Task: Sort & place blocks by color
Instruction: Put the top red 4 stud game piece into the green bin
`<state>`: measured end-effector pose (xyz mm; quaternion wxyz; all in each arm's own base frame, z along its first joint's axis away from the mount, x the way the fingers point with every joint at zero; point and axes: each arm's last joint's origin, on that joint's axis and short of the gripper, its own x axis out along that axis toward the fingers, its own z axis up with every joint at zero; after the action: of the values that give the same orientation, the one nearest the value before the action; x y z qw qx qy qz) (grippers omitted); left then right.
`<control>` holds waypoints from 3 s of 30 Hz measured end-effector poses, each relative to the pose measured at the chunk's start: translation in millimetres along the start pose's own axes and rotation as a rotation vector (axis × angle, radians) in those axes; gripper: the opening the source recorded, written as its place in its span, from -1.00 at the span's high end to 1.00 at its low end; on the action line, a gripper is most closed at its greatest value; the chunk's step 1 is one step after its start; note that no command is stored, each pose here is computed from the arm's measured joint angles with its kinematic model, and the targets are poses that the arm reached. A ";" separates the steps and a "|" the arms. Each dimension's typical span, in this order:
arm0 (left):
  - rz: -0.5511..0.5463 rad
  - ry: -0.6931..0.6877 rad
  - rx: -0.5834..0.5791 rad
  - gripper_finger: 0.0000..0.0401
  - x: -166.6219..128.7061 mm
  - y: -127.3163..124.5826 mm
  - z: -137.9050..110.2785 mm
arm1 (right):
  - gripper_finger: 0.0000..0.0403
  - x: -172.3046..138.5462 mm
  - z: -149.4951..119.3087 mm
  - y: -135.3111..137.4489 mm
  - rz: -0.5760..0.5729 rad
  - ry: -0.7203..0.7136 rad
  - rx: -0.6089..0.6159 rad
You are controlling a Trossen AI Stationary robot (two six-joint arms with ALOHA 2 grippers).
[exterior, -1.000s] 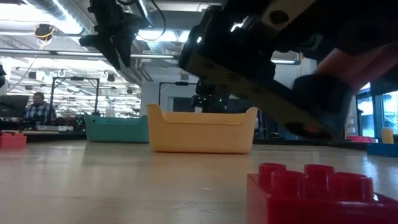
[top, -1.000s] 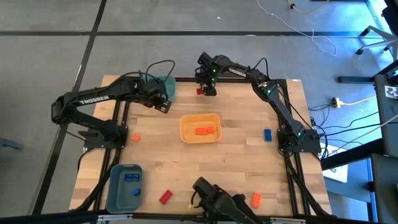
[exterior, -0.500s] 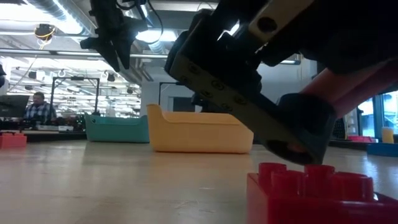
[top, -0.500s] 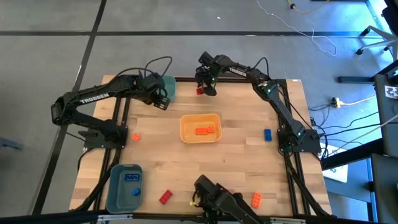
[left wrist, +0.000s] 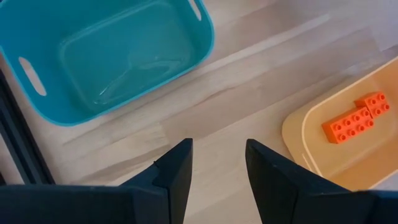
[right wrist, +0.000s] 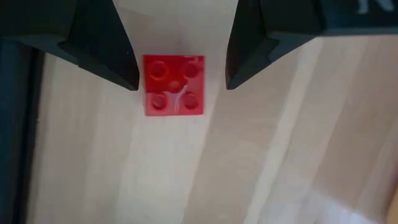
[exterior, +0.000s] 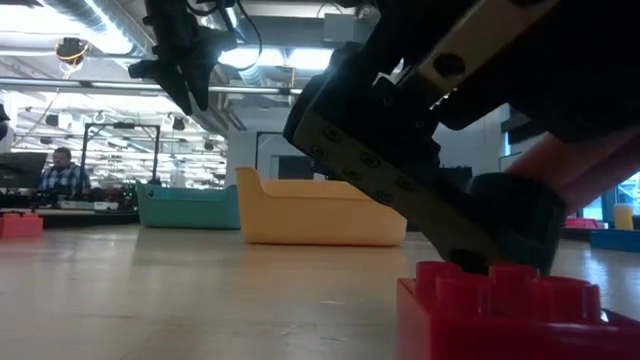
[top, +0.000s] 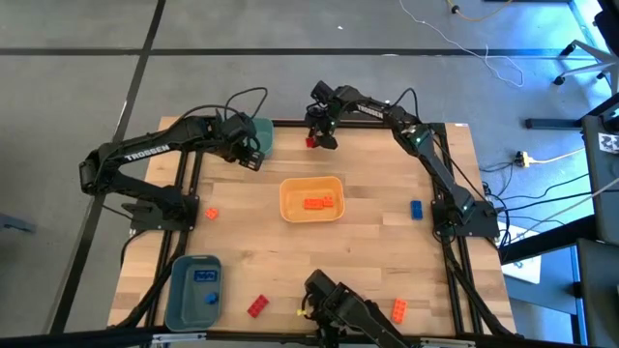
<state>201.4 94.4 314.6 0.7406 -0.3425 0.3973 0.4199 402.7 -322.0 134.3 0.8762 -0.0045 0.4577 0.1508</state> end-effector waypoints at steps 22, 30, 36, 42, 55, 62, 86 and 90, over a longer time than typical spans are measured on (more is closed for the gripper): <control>0.002 0.006 0.001 0.30 0.0 0.4 -0.5 | 0.06 3.0 -10.3 -1.1 0.045 -0.025 -0.047; -0.015 0.022 0.001 0.30 -0.1 -0.1 -1.0 | 0.24 3.0 -10.7 -0.5 0.051 -0.022 -0.043; -0.014 0.022 0.002 0.30 0.0 -0.1 -1.0 | 0.30 0.4 -10.9 -2.2 -0.028 0.059 -0.043; -0.014 0.022 0.002 0.30 0.0 -0.1 -1.0 | 0.30 -0.1 -11.0 -1.7 -0.019 0.058 0.011; -0.014 0.022 0.002 0.30 0.0 -0.1 -1.0 | 0.30 -19.1 9.7 -1.4 -0.047 0.061 0.050; -0.011 0.020 0.002 0.30 0.0 0.0 -0.9 | 0.30 -22.2 36.1 9.3 -0.065 0.035 0.012; 0.125 -0.067 0.308 0.30 1.2 9.5 7.7 | 0.30 13.6 83.4 59.0 -0.017 0.032 -0.028; 0.128 -0.076 0.551 0.30 1.3 7.9 9.7 | 0.30 9.8 86.9 59.1 -0.032 0.014 -0.042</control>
<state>197.7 106.3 316.5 0.7921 -0.0864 0.4893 0.3546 461.6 -250.3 184.7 0.8750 -0.0312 0.4604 0.1465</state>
